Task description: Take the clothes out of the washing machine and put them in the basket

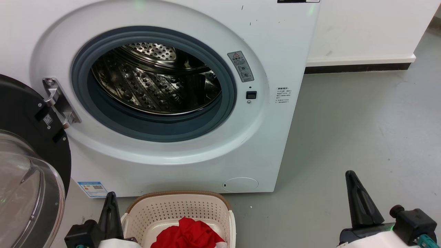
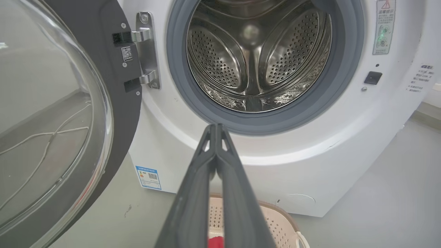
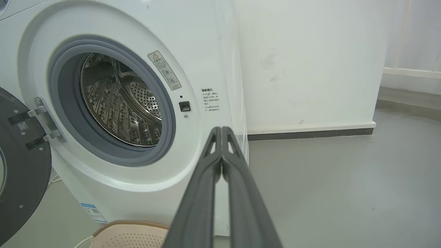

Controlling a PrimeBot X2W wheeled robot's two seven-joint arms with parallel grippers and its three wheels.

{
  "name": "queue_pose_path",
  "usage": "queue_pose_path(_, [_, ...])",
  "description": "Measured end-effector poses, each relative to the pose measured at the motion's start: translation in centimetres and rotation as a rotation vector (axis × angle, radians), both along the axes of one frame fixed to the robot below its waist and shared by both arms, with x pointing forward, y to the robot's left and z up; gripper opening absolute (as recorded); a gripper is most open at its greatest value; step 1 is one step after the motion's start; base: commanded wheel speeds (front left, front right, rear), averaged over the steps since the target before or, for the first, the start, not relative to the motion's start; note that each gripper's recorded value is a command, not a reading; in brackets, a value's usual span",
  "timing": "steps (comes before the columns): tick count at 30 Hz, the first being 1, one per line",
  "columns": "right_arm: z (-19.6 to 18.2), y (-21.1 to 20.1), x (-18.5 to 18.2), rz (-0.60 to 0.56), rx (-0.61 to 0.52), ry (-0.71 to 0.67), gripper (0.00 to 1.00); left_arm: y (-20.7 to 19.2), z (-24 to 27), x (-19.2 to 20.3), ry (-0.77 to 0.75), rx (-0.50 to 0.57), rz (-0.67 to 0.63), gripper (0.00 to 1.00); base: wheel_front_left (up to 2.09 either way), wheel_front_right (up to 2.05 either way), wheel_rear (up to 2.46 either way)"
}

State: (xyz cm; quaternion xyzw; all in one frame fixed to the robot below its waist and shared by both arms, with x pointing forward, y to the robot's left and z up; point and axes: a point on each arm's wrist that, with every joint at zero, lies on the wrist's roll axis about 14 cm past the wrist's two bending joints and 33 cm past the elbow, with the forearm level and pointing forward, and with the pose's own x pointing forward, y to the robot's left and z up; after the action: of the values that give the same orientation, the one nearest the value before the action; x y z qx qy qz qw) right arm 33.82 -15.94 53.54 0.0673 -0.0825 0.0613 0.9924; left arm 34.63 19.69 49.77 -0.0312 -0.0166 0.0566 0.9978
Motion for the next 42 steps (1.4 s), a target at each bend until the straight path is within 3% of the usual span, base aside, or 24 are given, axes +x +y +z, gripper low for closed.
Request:
queue_pose_path(21, [-1.3, -1.7, 1.3, -0.022, 0.386, 0.095, 0.00, 0.5, -1.4, 0.8, 0.057, -0.414, 0.018, 0.00, 0.00, 0.00, 0.00])
queue_pose_path(42, [-2.3, -2.8, 2.3, -0.032, 0.688, 0.160, 0.00, 0.5, -1.5, 1.9, 0.057, -0.740, 0.005, 0.00, 0.00, 0.00, 0.00])
